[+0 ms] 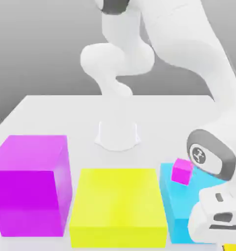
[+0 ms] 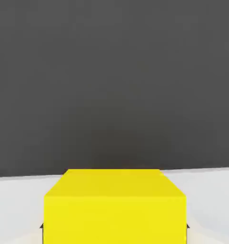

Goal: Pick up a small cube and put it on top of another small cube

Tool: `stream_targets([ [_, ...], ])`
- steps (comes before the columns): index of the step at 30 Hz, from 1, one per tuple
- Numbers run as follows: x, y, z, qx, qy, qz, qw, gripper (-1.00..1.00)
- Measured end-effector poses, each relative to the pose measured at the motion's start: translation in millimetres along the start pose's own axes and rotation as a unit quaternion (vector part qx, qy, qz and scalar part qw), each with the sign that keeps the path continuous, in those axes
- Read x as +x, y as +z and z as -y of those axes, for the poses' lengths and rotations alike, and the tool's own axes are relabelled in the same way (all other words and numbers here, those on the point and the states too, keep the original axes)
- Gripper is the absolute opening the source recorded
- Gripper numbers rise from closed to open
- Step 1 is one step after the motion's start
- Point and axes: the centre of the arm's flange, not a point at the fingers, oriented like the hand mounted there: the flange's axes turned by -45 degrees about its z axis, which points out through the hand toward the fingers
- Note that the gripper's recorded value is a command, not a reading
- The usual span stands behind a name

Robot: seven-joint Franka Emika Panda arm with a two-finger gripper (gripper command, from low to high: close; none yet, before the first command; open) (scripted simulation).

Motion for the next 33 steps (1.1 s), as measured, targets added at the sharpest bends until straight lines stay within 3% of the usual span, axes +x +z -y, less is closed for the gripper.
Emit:
stream_targets([
  [13, -94, -80, -26, -0.039, -0.109, 0.008, 0.993, -1.00],
  [24, -180, -128, -67, -0.002, -0.176, 0.001, 0.984, -1.00],
  [30, -190, -75, -71, 0.005, -0.185, -0.002, 0.983, -1.00],
  [31, -191, -69, -72, 0.006, -0.185, -0.002, 0.983, 1.00],
  [33, -191, -69, -72, 0.006, -0.185, -0.002, 0.983, 1.00],
])
